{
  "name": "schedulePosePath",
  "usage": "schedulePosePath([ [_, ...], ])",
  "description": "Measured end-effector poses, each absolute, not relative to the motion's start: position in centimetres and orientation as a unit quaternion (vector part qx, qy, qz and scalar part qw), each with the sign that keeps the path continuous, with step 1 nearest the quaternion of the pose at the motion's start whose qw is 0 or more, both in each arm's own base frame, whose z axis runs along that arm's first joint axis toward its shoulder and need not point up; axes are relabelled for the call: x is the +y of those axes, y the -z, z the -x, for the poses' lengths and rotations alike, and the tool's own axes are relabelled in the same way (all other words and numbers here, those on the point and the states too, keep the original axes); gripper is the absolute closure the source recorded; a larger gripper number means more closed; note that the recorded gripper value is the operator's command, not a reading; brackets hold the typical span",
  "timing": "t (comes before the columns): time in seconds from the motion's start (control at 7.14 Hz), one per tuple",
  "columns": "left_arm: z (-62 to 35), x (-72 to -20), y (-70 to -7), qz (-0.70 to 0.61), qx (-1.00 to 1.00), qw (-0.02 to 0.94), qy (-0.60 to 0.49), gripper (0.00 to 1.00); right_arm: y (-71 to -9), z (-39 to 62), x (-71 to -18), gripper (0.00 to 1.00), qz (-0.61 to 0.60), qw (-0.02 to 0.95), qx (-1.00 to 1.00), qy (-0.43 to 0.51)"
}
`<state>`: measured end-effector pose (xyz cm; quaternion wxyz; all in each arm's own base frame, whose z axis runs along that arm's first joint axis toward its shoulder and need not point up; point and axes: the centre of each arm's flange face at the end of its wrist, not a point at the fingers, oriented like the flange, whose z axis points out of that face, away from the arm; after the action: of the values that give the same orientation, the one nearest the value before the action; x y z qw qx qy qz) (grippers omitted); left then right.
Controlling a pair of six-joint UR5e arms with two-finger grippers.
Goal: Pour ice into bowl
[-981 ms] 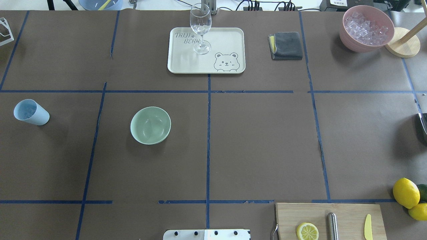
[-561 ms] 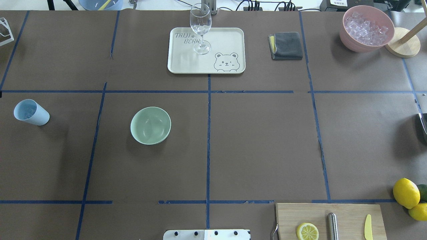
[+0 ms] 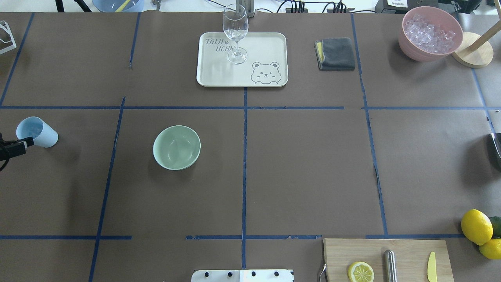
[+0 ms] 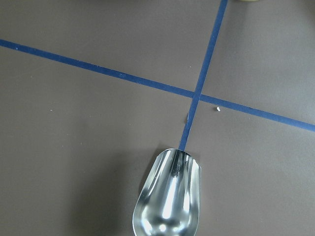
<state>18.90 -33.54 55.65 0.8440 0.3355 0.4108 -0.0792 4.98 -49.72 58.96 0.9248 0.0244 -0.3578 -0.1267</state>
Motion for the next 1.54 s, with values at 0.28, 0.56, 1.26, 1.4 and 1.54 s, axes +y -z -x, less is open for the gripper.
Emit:
schedulePosePath([
  [0.28,-20.9,-32.1,-58.6,-0.357,0.366,0.853,0.104,0.00,-58.7,-5.0,-49.7,0.00,-0.026,0.925,-0.358,0.127],
  [0.56,-21.7,-32.6,-60.9,-0.382,0.333,0.854,0.121,0.00,-58.6,-4.9,-49.7,0.00,-0.028,0.923,-0.361,0.127],
  [1.26,-26.4,-36.1,-61.9,-0.411,0.322,0.841,0.140,0.00,-58.2,-4.9,-49.7,0.00,-0.031,0.922,-0.364,0.128],
  [1.4,-27.3,-36.6,-62.5,-0.412,0.322,0.841,0.139,0.00,-58.1,-4.9,-49.7,0.00,-0.032,0.922,-0.364,0.128],
  [1.54,-27.7,-36.8,-63.2,-0.414,0.325,0.839,0.139,0.00,-57.9,-4.9,-49.7,0.00,-0.034,0.922,-0.364,0.129],
])
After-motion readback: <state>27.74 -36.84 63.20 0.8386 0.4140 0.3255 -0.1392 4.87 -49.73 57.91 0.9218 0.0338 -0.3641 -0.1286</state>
